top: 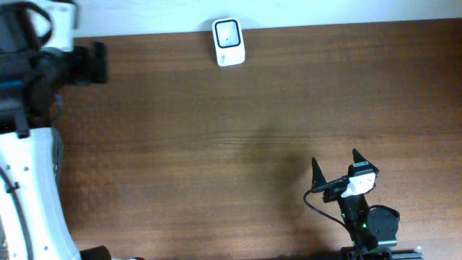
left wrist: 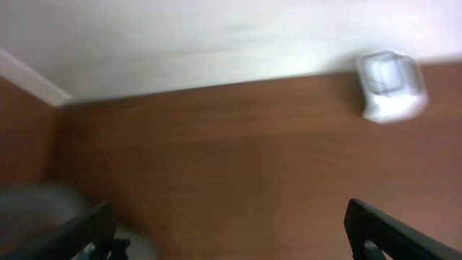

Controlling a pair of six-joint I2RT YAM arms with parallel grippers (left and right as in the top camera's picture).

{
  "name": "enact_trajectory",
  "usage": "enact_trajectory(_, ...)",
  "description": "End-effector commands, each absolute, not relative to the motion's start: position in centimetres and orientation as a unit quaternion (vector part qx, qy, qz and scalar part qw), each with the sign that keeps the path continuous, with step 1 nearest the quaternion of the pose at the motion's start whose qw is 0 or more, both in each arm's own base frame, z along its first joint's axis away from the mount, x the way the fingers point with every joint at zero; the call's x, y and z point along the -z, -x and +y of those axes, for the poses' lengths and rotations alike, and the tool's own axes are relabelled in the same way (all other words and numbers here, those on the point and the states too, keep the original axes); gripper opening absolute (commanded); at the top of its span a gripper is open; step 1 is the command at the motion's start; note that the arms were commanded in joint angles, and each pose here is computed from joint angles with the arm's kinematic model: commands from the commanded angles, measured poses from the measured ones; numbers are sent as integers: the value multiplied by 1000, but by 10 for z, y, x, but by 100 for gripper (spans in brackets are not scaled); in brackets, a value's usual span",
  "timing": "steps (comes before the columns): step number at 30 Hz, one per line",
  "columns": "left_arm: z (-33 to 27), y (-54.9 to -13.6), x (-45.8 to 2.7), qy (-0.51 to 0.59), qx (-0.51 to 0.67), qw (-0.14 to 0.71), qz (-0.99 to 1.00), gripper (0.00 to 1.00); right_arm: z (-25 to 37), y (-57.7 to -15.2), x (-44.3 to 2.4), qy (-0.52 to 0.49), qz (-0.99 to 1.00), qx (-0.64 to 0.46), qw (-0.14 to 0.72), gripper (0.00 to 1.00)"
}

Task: Scan the item barcode
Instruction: 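Lift the red-capped pasta pack from the basket with the left gripper, place it center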

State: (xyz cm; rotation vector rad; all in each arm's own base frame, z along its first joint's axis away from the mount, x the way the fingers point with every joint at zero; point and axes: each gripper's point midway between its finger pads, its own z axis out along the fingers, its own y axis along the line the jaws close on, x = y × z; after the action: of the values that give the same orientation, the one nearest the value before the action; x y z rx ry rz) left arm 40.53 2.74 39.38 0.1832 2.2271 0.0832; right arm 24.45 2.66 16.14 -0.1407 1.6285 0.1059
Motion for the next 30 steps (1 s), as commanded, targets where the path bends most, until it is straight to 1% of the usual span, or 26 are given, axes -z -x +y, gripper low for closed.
enact_trajectory(1, 180, -365, -409, 218, -151, 438, 859, 99, 27, -244, -158, 63, 728, -48, 681, 99)
enact_trajectory(2, 211, -347, -403, 286, -155, 426, 844, 99, 27, -244, -158, 63, 728, -48, 681, 99)
enact_trajectory(3, 235, -332, -394, 324, -163, 412, 836, 99, 27, -244, -158, 63, 728, -48, 681, 99)
enact_trajectory(5, 279, -304, -356, 374, -184, 365, 832, 99, 27, -244, -158, 63, 728, -48, 681, 99)
enact_trajectory(6, 292, -301, -340, 377, -190, 354, 835, 99, 27, -244, -158, 63, 728, -48, 681, 99)
enact_trajectory(8, 312, -305, -304, 304, -223, 330, 865, 99, 27, -244, -158, 63, 728, -48, 681, 99)
enact_trajectory(12, 346, -312, -252, 224, -231, 292, 901, 99, 27, -244, -158, 63, 728, -48, 681, 99)
enact_trajectory(14, 361, -314, -205, 222, -202, 253, 920, 99, 27, -244, -158, 63, 728, -48, 681, 99)
enact_trajectory(17, 374, -310, -153, 190, -185, 197, 944, 100, 27, -244, -158, 63, 728, -48, 681, 98)
enact_trajectory(18, 375, -311, -140, 167, -181, 181, 952, 98, 27, -244, -158, 63, 728, -48, 681, 99)
enact_trajectory(19, 377, -312, -125, 138, -179, 166, 960, 94, 27, -244, -158, 63, 728, -48, 681, 99)
enact_trajectory(20, 382, -312, -117, 136, -179, 163, 961, 94, 27, -244, -158, 63, 728, -48, 681, 99)
enact_trajectory(22, 397, -312, -102, 142, -184, 165, 959, 98, 27, -244, -158, 63, 728, -48, 681, 99)
enact_trajectory(24, 403, -313, -81, 106, -184, 149, 966, 98, 27, -244, -158, 63, 728, -48, 681, 99)
enact_trajectory(26, 414, -313, -61, 102, -186, 146, 966, 97, 27, -244, -158, 63, 728, -48, 681, 99)
enact_trajectory(27, 419, -311, -46, 106, -183, 141, 967, 76, 27, -244, -158, 63, 728, -48, 681, 99)
enact_trajectory(28, 419, -311, -39, 106, -178, 139, 968, 61, 27, -244, -158, 63, 728, -48, 681, 99)
enact_trajectory(29, 419, -312, -37, 106, -177, 141, 968, 36, 27, -244, -158, 63, 728, -48, 681, 99)
enact_trajectory(30, 423, -314, -39, 106, -183, 146, 966, 14, 27, -244, -158, 63, 728, -48, 681, 99)
